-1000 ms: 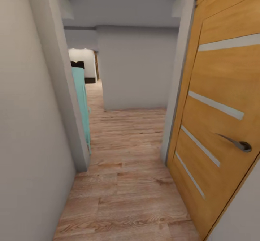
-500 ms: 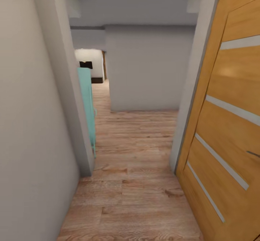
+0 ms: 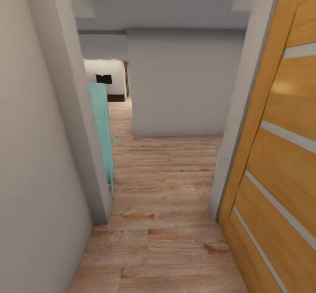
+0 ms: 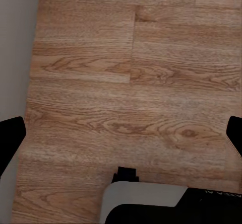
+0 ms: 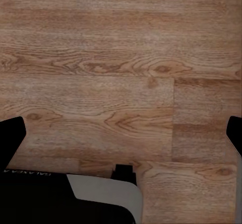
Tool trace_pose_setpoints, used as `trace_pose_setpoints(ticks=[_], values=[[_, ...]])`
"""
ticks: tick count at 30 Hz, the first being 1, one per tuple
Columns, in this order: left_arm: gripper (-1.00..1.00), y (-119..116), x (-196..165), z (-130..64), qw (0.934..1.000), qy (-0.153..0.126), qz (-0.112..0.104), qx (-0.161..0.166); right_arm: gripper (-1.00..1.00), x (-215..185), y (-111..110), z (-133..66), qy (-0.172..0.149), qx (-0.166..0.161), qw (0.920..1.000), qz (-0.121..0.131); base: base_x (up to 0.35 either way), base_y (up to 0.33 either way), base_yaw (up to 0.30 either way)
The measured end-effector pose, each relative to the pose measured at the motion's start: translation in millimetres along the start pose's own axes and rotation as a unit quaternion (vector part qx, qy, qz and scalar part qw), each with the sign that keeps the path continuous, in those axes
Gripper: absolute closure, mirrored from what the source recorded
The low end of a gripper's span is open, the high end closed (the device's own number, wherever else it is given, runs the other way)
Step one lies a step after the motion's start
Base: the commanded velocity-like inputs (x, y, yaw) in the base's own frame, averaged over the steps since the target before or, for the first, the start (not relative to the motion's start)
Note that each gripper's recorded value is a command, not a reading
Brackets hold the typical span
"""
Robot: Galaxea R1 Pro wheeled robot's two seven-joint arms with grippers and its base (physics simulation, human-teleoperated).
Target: Move the two storage containers from the living room to the garage. In the garage, place one container on the floor and stack the other container on top of it (either order is fine).
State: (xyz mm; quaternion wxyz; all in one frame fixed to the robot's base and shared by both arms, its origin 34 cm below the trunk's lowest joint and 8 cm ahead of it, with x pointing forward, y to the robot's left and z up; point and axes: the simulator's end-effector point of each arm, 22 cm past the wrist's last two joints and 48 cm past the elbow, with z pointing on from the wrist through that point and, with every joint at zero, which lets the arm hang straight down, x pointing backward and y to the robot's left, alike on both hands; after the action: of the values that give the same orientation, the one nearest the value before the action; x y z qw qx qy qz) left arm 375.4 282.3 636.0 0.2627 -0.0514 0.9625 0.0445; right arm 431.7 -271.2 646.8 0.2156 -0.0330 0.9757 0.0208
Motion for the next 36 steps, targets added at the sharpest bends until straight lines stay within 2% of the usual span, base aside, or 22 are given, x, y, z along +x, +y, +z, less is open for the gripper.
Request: trace_pose_setpoints(ticks=[19,26,36], values=[[-1.0,-0.2,0.0,0.0,1.0,0.0,0.0,0.0,-1.0,0.3,0.3,0.0,0.0,0.0,1.0,-0.001,0.324,-0.019,0.007],[-1.0,-0.5,0.1,-0.1,1.0,0.0,0.0,0.0,-1.0,-0.1,0.0,0.1,0.0,0.001,1.0,-0.001,0.324,-0.009,0.118],[-1.0,-0.9,0.1,-0.1,1.0,0.0,0.0,0.0,-1.0,0.2,0.0,0.1,0.0,0.002,1.0,-0.001,0.324,0.0,0.012]])
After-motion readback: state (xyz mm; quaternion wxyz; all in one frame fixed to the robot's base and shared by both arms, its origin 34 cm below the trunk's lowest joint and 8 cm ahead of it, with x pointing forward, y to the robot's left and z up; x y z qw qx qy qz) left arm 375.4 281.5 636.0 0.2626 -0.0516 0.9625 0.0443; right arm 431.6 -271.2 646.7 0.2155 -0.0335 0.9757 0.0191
